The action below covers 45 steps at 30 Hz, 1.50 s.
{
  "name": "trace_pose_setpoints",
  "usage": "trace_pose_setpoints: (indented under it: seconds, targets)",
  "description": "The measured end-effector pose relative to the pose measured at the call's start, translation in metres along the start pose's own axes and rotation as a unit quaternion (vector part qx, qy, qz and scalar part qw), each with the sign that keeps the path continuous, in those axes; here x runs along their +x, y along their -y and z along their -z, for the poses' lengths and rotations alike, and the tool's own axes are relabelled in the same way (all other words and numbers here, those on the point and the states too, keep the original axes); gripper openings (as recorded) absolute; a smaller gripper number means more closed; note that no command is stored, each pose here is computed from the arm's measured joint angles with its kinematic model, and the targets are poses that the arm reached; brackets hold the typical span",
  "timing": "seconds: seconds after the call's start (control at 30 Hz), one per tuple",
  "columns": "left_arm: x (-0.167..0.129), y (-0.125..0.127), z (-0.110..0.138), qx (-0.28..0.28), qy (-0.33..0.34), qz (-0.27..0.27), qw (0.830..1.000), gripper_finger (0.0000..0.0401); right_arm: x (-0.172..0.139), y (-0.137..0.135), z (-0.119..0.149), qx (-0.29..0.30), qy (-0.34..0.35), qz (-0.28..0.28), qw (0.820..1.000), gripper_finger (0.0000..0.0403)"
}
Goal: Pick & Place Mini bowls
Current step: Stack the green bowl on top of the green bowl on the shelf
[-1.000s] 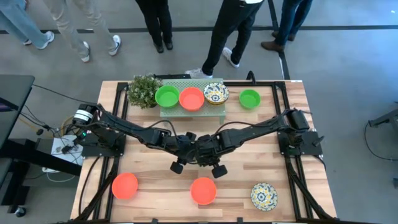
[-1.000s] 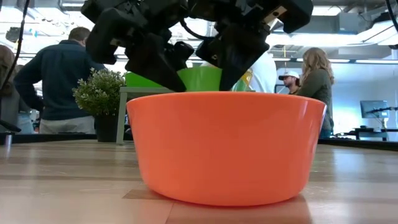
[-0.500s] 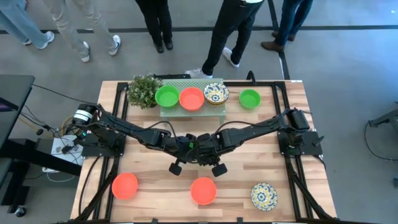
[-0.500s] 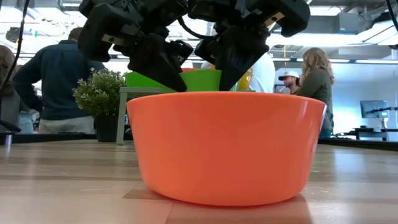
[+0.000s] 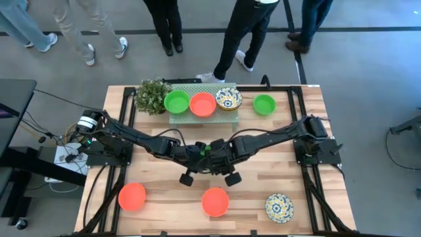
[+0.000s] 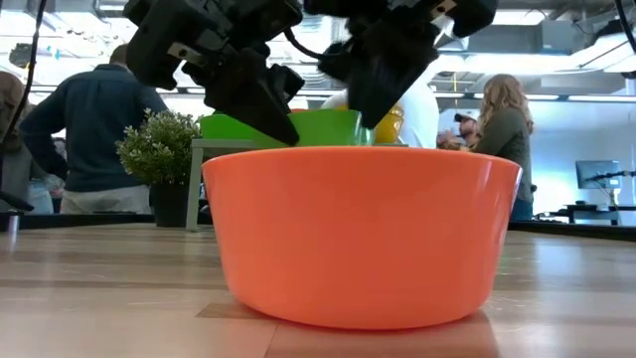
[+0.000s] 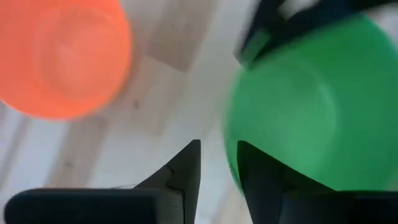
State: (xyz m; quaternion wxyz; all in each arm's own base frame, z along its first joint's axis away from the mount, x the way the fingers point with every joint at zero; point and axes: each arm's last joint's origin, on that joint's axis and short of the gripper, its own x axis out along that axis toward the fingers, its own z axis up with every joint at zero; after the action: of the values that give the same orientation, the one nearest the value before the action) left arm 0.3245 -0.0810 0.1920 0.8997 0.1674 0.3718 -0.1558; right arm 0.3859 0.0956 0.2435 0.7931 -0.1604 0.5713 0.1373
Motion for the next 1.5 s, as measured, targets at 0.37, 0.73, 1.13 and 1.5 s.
trace_pose_setpoints:
  seconds: [0.37,0.73,1.13,1.5]
  targets:
    - [-0.021,0.001,-0.003,-0.040,-0.013,-0.047,0.998,0.0011,-0.082,-0.007,0.026,0.044,-0.042,0.126,0.990,0.0103]
    - [-0.105,-0.005,-0.009,-0.067,0.016,-0.166,0.984,0.0008,-0.078,-0.020,0.109,0.118,0.151,0.141,0.971,0.0103]
    - [-0.183,-0.042,-0.003,-0.126,-0.060,-0.261,0.955,0.0011,-0.037,-0.008,0.162,0.194,0.213,0.159,0.944,0.0103]
    - [-0.200,-0.101,0.025,-0.180,-0.113,-0.286,0.934,0.0010,-0.034,0.007,0.165,0.215,0.207,0.176,0.938,0.0103]
